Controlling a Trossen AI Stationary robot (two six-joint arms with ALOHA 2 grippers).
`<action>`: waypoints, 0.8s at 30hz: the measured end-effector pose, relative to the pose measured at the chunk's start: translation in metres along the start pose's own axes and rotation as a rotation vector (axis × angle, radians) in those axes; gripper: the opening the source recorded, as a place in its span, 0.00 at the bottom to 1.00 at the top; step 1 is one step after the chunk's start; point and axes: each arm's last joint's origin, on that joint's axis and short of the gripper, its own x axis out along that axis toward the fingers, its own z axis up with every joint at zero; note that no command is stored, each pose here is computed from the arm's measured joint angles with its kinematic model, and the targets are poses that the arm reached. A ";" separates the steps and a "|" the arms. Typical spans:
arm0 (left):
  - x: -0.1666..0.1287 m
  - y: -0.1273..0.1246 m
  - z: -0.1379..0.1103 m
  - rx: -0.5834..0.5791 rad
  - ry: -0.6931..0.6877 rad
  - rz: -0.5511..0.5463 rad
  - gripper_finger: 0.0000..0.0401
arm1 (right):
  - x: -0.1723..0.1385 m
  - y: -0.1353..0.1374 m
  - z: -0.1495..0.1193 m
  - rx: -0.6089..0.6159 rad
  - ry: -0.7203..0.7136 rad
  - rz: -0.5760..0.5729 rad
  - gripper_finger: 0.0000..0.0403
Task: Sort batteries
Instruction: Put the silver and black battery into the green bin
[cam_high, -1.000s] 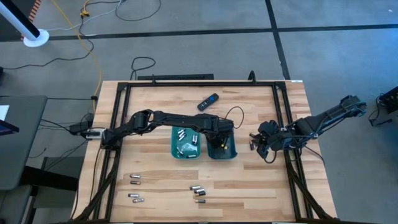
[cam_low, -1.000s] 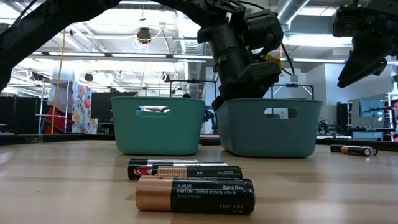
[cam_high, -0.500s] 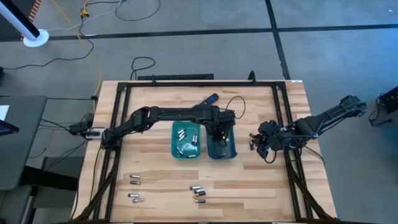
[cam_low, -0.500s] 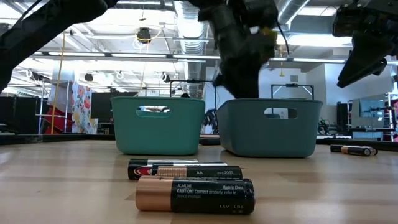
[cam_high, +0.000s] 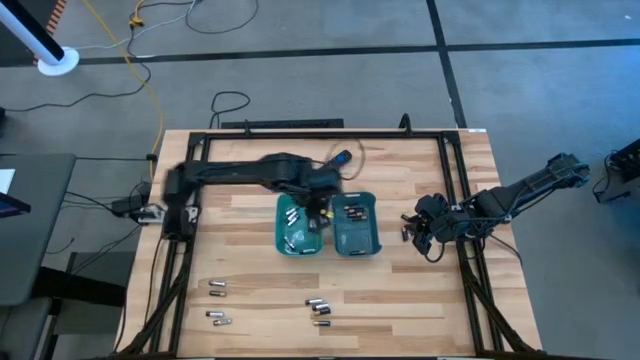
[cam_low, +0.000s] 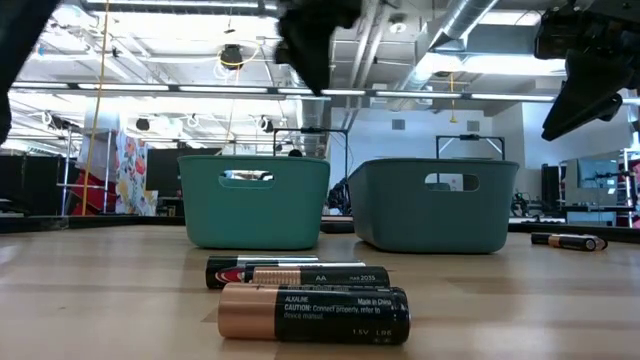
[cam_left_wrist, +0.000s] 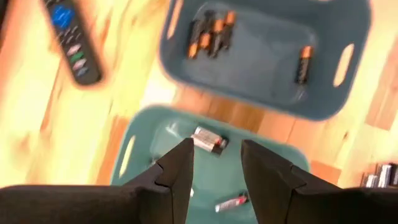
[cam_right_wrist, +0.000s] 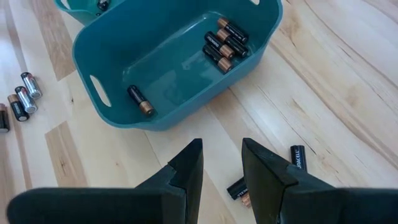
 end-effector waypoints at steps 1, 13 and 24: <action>-0.005 0.003 -0.009 -0.022 -0.011 0.000 0.32 | 0.000 0.000 0.000 0.001 -0.002 0.002 0.31; -0.045 0.007 -0.146 -0.329 -0.097 -0.060 0.32 | 0.000 0.002 0.001 0.010 -0.013 0.016 0.31; -0.040 -0.011 -0.246 -0.472 0.069 -0.091 0.32 | 0.000 0.002 0.002 0.023 -0.015 0.019 0.31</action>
